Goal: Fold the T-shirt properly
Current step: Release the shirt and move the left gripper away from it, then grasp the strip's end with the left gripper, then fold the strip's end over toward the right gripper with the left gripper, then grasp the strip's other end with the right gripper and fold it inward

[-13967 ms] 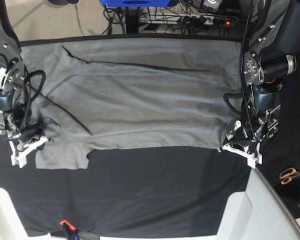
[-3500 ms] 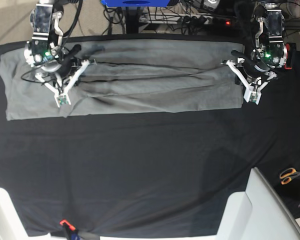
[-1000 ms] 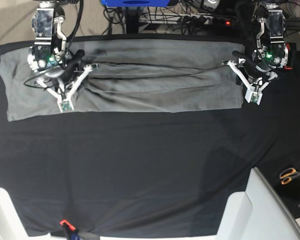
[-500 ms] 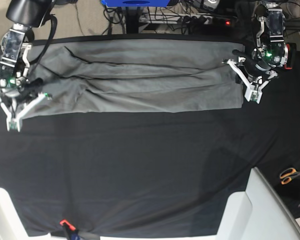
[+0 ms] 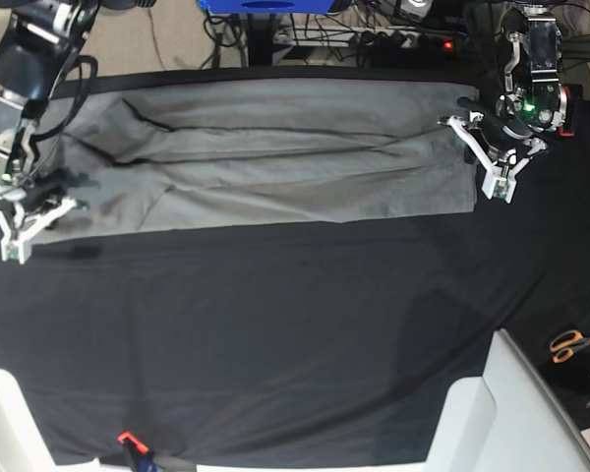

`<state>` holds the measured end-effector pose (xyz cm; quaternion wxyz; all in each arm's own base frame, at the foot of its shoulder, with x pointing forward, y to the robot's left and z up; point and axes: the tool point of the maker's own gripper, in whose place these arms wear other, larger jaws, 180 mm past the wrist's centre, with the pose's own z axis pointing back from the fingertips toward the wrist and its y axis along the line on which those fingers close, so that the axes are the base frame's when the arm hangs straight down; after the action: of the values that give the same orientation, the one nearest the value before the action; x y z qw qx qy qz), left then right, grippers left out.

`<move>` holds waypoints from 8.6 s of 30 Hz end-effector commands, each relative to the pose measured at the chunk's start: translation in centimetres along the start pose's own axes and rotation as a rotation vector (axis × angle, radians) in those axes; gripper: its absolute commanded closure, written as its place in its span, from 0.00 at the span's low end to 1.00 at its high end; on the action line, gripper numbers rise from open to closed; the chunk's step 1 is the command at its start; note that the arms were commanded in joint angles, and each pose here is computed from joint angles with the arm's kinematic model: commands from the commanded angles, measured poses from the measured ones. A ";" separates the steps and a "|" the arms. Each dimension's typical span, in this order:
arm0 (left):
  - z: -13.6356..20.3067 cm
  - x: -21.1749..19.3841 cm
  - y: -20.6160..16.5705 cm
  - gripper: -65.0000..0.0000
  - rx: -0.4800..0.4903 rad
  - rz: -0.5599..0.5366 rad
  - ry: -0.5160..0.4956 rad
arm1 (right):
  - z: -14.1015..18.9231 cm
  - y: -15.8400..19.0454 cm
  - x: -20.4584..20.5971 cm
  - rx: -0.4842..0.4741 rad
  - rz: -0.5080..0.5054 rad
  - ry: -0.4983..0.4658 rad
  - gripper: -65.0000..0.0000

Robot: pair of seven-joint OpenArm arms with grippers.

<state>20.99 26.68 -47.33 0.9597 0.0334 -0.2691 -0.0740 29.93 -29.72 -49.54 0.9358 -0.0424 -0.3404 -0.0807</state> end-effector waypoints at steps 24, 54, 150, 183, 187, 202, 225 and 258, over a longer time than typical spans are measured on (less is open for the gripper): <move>8.7 1.7 6.5 1.00 0.065 -0.023 -0.093 | 10.3 -1.4 4.3 -0.149 0.155 -0.266 1.00; -0.4 -1.4 -1.7 0.00 -0.339 0.401 -0.114 | 10.9 0.4 -1.2 -0.077 0.177 -0.158 1.00; -0.3 7.3 -25.8 1.00 -0.290 -0.378 -0.088 | 11.0 0.2 -1.9 -0.076 0.175 -0.141 1.00; 1.0 7.3 -30.0 0.29 -0.372 -0.482 -0.121 | 11.0 0.2 -1.9 -0.078 0.174 -0.142 1.00; 1.9 7.5 -32.4 0.10 -0.419 -0.542 -0.148 | 11.0 0.2 -1.9 -0.077 0.175 -0.142 1.00; 4.7 14.7 -26.2 0.52 -0.238 -0.514 -0.253 | 13.2 -1.1 2.1 -0.037 -0.045 -0.293 0.99; 11.1 0.8 6.3 1.00 0.097 0.101 -0.189 | 9.7 -5.9 -0.2 0.465 -0.475 -0.021 0.20; 10.4 -0.4 6.6 1.00 0.096 0.129 -0.157 | 7.6 5.5 -7.3 0.636 -0.307 0.424 0.21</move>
<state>15.54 32.59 -38.91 0.9412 0.0490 -0.3341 0.0043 21.22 -22.11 -48.18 0.9201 0.3299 -0.1692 -0.1261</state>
